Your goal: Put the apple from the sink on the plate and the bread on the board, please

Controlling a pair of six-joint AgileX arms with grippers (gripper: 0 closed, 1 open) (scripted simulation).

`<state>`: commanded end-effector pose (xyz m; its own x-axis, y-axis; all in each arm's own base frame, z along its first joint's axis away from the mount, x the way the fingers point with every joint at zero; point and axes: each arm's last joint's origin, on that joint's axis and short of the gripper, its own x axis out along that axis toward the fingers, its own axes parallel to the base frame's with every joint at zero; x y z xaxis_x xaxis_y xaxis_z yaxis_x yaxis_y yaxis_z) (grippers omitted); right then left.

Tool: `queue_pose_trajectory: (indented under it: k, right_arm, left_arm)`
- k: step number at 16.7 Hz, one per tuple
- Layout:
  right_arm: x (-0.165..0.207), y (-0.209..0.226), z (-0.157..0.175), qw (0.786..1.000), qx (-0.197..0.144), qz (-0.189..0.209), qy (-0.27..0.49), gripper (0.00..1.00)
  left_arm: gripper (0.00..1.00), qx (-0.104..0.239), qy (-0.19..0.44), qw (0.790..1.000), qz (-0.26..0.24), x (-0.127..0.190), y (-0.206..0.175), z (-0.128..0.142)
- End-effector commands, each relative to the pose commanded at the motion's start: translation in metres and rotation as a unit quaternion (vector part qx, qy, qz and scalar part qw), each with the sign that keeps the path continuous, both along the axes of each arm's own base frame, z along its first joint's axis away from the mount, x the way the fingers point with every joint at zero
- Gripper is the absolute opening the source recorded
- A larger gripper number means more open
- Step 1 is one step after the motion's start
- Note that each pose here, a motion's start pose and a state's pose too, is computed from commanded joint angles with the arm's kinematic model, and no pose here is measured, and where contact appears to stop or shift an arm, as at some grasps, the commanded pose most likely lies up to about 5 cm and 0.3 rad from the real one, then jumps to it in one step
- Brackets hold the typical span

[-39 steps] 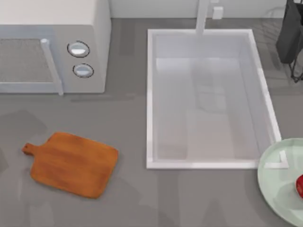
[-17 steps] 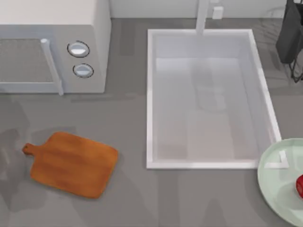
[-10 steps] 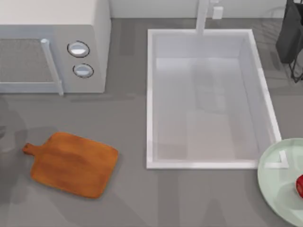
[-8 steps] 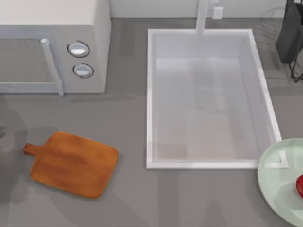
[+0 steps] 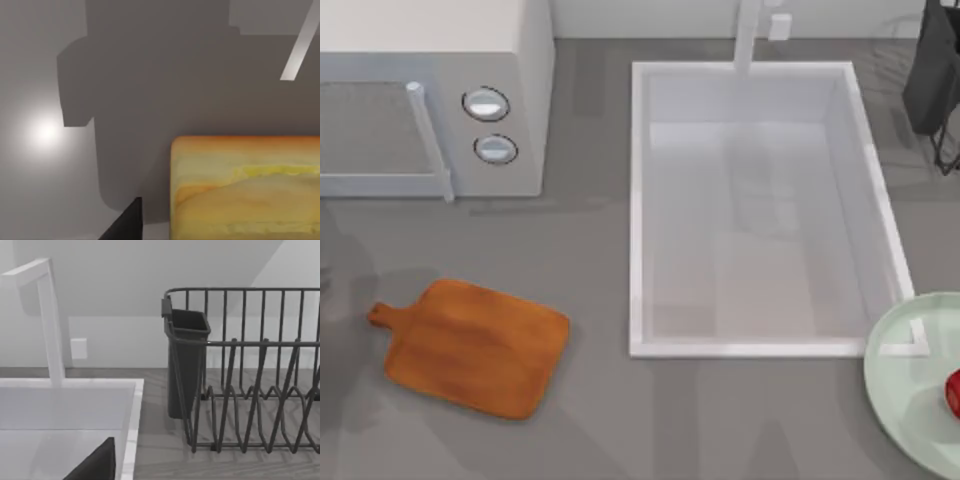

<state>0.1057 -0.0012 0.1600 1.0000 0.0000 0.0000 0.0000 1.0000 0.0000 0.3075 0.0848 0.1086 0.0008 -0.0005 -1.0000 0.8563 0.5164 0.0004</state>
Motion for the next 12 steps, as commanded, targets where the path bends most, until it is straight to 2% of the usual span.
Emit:
queue_pose_trajectory:
  k: [6,12]
  right_arm:
    - [0.0,0.0,0.0,1.0,0.0,0.0,0.0,1.0]
    - [0.0,0.0,0.0,1.0,0.0,0.0,0.0,1.0]
  left_arm:
    - [0.02,0.0,0.0,1.0,0.0,0.0,0.0,0.0]
    - [0.0,0.0,0.0,1.0,0.0,0.0,0.0,0.0]
